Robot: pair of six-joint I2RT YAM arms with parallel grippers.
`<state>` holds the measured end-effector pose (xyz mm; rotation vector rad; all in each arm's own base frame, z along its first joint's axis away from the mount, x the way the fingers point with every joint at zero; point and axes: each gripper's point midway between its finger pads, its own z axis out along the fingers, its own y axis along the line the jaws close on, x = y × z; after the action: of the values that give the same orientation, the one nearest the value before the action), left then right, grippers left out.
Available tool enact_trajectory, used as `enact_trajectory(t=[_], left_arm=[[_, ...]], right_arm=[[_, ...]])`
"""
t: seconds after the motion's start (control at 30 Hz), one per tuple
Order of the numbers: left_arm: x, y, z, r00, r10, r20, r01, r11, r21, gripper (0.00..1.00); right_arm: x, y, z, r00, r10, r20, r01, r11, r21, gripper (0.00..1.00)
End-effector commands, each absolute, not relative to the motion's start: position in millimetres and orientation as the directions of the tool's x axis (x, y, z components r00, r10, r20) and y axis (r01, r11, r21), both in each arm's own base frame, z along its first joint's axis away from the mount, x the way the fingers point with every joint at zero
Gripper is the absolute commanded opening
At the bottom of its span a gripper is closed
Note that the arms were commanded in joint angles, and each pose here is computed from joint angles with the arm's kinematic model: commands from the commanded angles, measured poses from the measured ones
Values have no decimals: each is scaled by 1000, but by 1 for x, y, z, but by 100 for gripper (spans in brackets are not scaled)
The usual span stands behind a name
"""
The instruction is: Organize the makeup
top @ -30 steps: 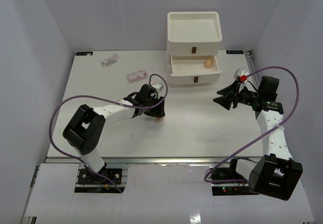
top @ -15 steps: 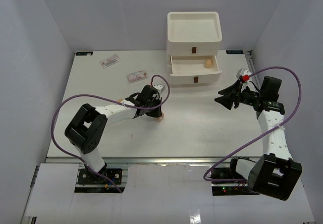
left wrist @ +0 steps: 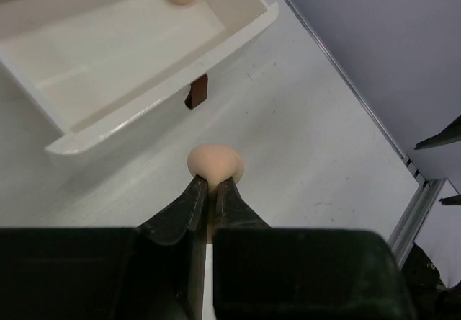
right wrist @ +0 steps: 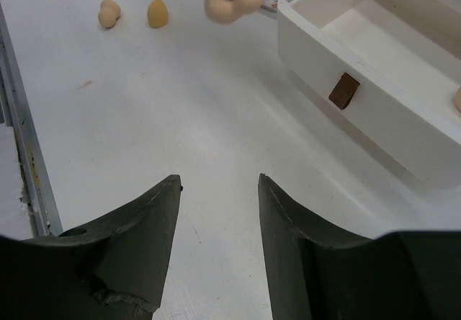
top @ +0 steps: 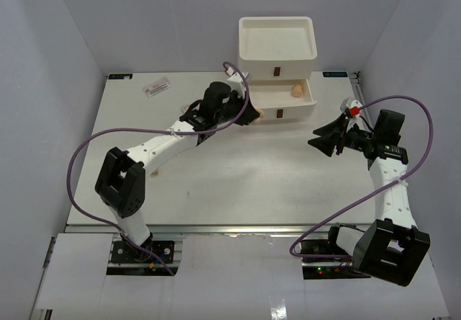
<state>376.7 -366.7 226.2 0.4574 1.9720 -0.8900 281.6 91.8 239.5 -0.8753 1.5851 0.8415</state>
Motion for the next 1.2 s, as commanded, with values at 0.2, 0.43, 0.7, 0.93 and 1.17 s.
enact_trajectory(t=[0.2,0.43,0.7,0.93,1.17], left_arm=[[476,-413,259,-416,-30,-909,619,722,-307,8],[515,-401,247,-378,-33,-925,534,808,-247,29],[508,-402,255,-389,-43,-920,557,785,-272,66],[476,-395,287,-368,-46,-929,623,729,-283,69],[386,-351,344,-339,-127,-932,743,572,-349,77]], right_arm=[[277,93,240,-149,-73,-986,-887,451,101,54],[276,93,239,-152,-65,-986,-889,446,107,53],[276,92,238,-152,-68,-986,-887,450,105,53],[270,94,234,-131,-78,-988,-901,426,86,55],[247,111,220,-56,-150,-987,-945,328,4,60]])
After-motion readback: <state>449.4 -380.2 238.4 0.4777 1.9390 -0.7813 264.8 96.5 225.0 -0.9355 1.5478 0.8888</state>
